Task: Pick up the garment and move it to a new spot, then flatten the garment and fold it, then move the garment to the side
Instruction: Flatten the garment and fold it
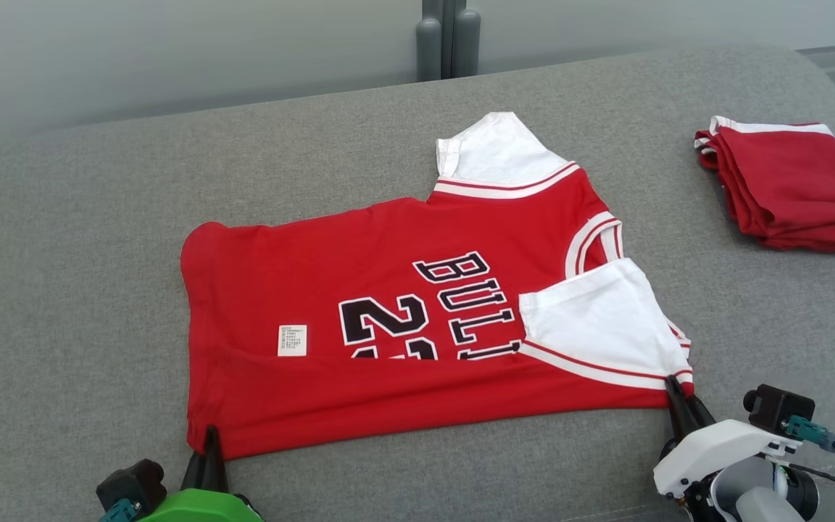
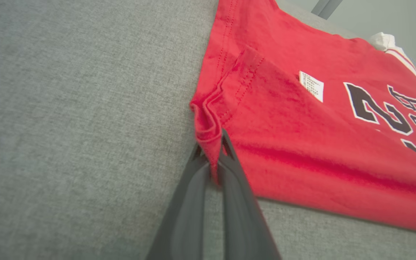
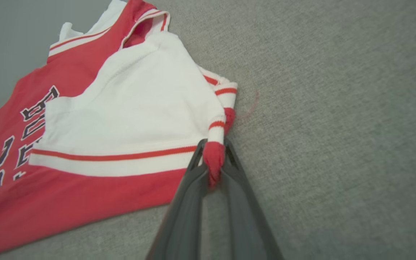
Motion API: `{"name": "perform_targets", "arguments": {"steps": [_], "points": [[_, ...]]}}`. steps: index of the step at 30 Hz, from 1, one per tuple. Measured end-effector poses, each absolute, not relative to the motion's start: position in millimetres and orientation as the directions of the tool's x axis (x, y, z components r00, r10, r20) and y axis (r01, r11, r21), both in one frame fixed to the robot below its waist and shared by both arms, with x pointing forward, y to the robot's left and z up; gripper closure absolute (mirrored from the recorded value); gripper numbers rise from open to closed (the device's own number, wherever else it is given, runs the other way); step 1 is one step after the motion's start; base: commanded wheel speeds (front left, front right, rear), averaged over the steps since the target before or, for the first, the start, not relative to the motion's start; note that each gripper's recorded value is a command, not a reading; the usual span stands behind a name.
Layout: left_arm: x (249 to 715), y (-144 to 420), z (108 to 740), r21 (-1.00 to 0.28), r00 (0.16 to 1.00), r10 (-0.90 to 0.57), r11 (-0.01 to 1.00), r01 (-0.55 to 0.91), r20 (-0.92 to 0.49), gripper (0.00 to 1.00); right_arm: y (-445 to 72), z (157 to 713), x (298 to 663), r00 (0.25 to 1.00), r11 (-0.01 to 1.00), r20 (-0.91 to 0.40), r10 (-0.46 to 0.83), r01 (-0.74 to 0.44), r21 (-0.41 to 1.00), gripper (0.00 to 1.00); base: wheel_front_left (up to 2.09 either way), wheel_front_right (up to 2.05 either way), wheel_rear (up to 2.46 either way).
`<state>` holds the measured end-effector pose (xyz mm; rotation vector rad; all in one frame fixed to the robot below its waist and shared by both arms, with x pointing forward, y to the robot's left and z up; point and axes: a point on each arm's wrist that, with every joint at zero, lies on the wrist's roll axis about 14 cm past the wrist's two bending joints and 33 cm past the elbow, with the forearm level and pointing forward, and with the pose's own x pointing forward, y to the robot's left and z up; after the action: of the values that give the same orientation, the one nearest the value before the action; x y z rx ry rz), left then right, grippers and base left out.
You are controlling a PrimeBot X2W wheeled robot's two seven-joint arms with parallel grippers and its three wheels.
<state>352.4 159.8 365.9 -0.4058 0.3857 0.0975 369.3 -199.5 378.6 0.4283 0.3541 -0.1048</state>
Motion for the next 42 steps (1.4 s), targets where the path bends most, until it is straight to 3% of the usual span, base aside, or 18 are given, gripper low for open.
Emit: {"name": "perform_targets", "arguments": {"steps": [4, 7, 11, 13, 14, 15, 16, 17, 18, 32, 42], "points": [[350.7, 161.0, 363.8, -0.362, 0.92, 0.02, 0.916, -0.174, -0.392, 1.0, -198.6, 376.3, 364.9, 0.931, 0.902, -0.363, -0.032, 0.183, 0.391, 1.0, 0.0, 0.0, 0.0], [349.2, 161.3, 362.6, -0.36, 0.917, 0.02, 0.916, -0.176, -0.398, 1.0, -199.1, 377.3, 363.1, 0.933, 0.901, -0.359, -0.039, 0.188, 0.391, 0.88, 0.0, 0.0, 0.0], [347.7, 160.8, 362.0, -0.358, 0.916, 0.019, 0.917, -0.176, -0.401, 1.0, -200.5, 376.3, 356.6, 0.931, 0.9, -0.361, -0.048, 0.197, 0.389, 0.8, 0.0, 0.0, 0.0], [346.6, 161.0, 361.6, -0.357, 0.915, 0.019, 0.917, -0.176, -0.403, 1.0, -202.5, 376.0, 353.3, 0.93, 0.899, -0.362, -0.055, 0.204, 0.387, 0.62, 0.0, 0.0, 0.0], [346.6, 161.0, 361.8, -0.357, 0.915, 0.019, 0.917, -0.176, -0.402, 1.0, -204.5, 375.4, 350.9, 0.929, 0.898, -0.365, -0.062, 0.211, 0.386, 0.42, 0.0, 0.0, 0.0], [346.6, 161.0, 362.3, -0.357, 0.916, 0.019, 0.917, -0.176, -0.401, 1.0, -206.6, 375.2, 348.9, 0.928, 0.897, -0.365, -0.068, 0.217, 0.385, 0.0, 0.0, 0.0, 0.0], [346.5, 161.1, 362.7, -0.358, 0.916, 0.02, 0.917, -0.176, -0.4, 0.78, -208.1, 375.9, 347.7, 0.929, 0.897, -0.363, -0.073, 0.22, 0.383, 0.0, 0.0, 0.0, 0.0], [346.5, 161.7, 363.7, -0.358, 0.918, 0.022, 0.917, -0.176, -0.396, 0.3, -209.4, 376.9, 346.6, 0.93, 0.898, -0.359, -0.077, 0.221, 0.381, 0.0, 0.0, 0.0, 0.0], [346.7, 162.9, 365.2, -0.354, 0.92, 0.027, 0.918, -0.178, -0.392, 0.0, -210.7, 378.7, 346.1, 0.932, 0.897, -0.353, -0.081, 0.222, 0.381, 0.0, 0.0, 0.0, 0.0], [357.9, 177.5, 397.7, -0.297, 0.958, 0.043, 0.946, -0.13, -0.282, 0.0, -233.1, 426.6, 351.2, 0.97, 0.923, -0.201, -0.134, 0.197, 0.331, 0.0, 0.0, 0.0, 0.0], [423.1, 165.3, 448.5, -0.198, 0.984, -0.059, 0.98, 0.026, -0.165, 0.0, -233.2, 485.1, 371.6, 0.994, 0.967, -0.064, -0.092, 0.105, 0.233, 0.0, 0.0, 0.0, 0.0]]}}
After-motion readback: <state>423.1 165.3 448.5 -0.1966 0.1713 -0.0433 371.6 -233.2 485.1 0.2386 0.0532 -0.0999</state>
